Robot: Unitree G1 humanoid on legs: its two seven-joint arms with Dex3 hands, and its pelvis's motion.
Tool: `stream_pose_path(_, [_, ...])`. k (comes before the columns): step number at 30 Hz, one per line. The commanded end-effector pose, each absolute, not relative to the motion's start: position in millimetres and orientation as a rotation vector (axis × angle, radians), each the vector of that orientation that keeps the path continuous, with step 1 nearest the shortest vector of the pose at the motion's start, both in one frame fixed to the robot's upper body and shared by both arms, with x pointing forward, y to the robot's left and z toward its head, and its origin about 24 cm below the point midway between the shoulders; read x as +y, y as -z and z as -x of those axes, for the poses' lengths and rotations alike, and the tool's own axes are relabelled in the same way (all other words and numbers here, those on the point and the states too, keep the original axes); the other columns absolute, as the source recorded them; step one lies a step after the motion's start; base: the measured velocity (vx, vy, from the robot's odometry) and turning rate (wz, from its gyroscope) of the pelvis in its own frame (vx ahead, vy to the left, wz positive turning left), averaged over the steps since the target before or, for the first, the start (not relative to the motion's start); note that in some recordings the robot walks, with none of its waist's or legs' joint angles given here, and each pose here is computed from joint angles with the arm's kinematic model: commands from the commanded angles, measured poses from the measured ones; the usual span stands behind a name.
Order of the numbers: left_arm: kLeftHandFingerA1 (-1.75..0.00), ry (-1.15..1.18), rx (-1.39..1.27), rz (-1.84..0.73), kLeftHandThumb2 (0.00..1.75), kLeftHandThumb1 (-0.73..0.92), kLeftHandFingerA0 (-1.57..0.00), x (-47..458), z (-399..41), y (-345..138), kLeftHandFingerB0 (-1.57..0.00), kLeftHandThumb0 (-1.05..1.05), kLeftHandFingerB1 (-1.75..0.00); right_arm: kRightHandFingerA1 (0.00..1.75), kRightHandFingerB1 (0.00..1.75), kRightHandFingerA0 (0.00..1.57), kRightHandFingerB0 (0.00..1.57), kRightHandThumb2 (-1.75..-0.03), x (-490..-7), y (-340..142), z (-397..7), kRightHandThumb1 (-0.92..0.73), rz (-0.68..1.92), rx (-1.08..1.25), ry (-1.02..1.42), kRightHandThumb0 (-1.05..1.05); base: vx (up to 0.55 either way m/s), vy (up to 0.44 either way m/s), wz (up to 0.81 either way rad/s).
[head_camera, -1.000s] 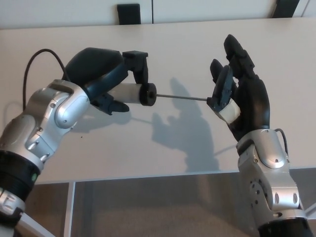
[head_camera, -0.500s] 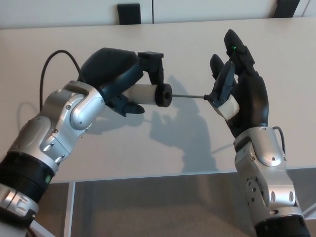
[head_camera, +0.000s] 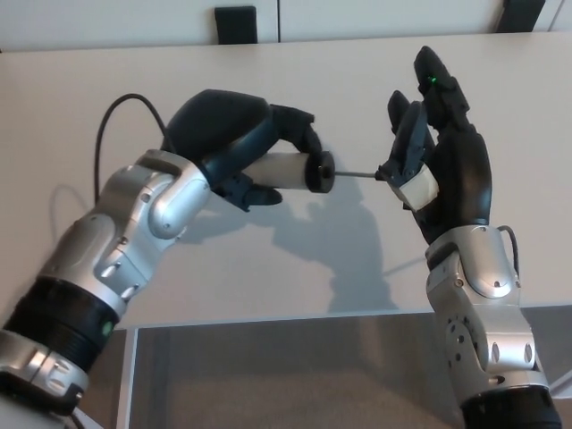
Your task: The robot walks towards a desk on which an air pump is kept in the middle. It lifts it up and holds it with its left hand and uses its right hand to compress it by pushing its handle inwards.
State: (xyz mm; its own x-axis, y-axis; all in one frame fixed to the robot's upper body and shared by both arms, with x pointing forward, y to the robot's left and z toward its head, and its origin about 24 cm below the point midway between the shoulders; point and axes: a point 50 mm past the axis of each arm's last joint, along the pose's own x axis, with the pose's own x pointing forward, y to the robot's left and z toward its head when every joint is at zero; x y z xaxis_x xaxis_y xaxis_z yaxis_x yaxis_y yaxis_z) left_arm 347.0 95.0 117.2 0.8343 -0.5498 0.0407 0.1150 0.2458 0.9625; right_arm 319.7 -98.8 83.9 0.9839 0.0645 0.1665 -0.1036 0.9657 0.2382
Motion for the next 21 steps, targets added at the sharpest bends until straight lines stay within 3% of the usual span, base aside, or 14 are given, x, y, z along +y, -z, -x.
stream_pose_path(1, [-0.91,0.369,-0.397,-1.27,0.57,0.59,-0.9,86.7,-341.3,-116.3,-0.71,-0.14,-0.48,0.16,0.12,0.0,0.0,-1.14,-101.8,-90.5,-321.6,-0.83,-0.226,-0.206,-0.013,-0.87,0.0,0.0,0.0])
stream_pose_path(2, [-0.91,0.366,-0.398,-1.273,0.57,0.59,-0.9,86.1,-340.8,-116.4,-0.71,-0.14,-0.48,0.16,0.12,0.0,0.0,-1.14,-101.9,-90.5,-321.7,-0.83,-0.221,-0.208,-0.011,-0.87,0.0,0.0,0.0])
stream_pose_path(3, [-0.72,0.36,-0.396,-1.269,0.57,0.58,-0.92,84.0,-339.4,-116.4,-0.67,-0.12,-0.47,0.17,0.11,0.0,0.0,-1.15,-102.5,-90.7,-321.7,-0.84,-0.215,-0.212,-0.009,-0.87,0.0,0.0,0.0])
stream_pose_path(5, [-0.8,0.345,-0.39,-1.259,0.57,0.58,-0.94,80.2,-336.7,-116.6,-0.66,-0.14,-0.46,0.16,0.12,0.0,0.0,-1.14,-103.2,-91.3,-321.5,-0.83,-0.209,-0.219,-0.006,-0.88,0.0,0.0,0.0])
stream_pose_path(9, [-0.76,0.325,-0.385,-1.244,0.57,0.59,-0.92,75.6,-332.8,-117.1,-0.64,-0.15,-0.45,0.16,0.11,0.0,0.0,-1.14,-104.1,-92.3,-321.1,-0.84,-0.206,-0.233,0.006,-0.88,0.0,0.0,0.0])
stream_pose_path(10, [-0.85,0.324,-0.386,-1.241,0.57,0.58,-0.91,73.7,-331.6,-117.7,-0.65,-0.16,-0.46,0.16,0.12,0.0,0.0,-1.15,-105.1,-92.6,-320.9,-0.83,-0.208,-0.238,0.008,-0.87,0.0,0.0,0.0])
stream_pose_path(17, [-0.92,0.332,-0.41,-1.206,0.57,0.61,-0.91,69.9,-327.8,-122.2,-0.69,-0.18,-0.49,0.18,0.15,0.0,0.0,-1.15,-107.9,-95.7,-319.6,-0.79,-0.235,-0.258,0.018,-0.83,0.0,0.0,0.0])
stream_pose_path(18, [-0.93,0.332,-0.422,-1.204,0.58,0.61,-0.94,70.3,-327.5,-123.2,-0.72,-0.18,-0.49,0.12,0.11,0.0,0.0,-1.0,-107.7,-96.6,-319.8,-0.76,-0.248,-0.26,0.014,-0.85,0.0,0.0,0.0])
stream_pose_path(19, [-0.93,0.331,-0.43,-1.204,0.58,0.61,-0.94,70.6,-327.4,-123.9,-0.72,-0.18,-0.49,0.12,0.11,0.0,0.0,-1.0,-107.5,-97.1,-320.0,-0.76,-0.256,-0.26,0.011,-0.85,0.0,0.0,0.0])
stream_pose_path(20, [-1.15,0.328,-0.448,-1.218,0.58,0.63,-0.9,70.7,-327.8,-125.5,-0.7,-0.19,-0.51,0.14,0.14,0.0,0.0,-0.96,-107.7,-98.4,-320.1,-0.74,-0.265,-0.26,0.003,-0.82,0.0,0.0,0.0])
stream_pose_path(21, [-1.15,0.325,-0.467,-1.234,0.58,0.63,-0.9,70.7,-328.2,-127.1,-0.7,-0.19,-0.51,0.14,0.14,0.0,0.0,-0.96,-108.0,-99.8,-320.1,-0.74,-0.271,-0.258,-0.007,-0.82,0.0,0.0,0.0])
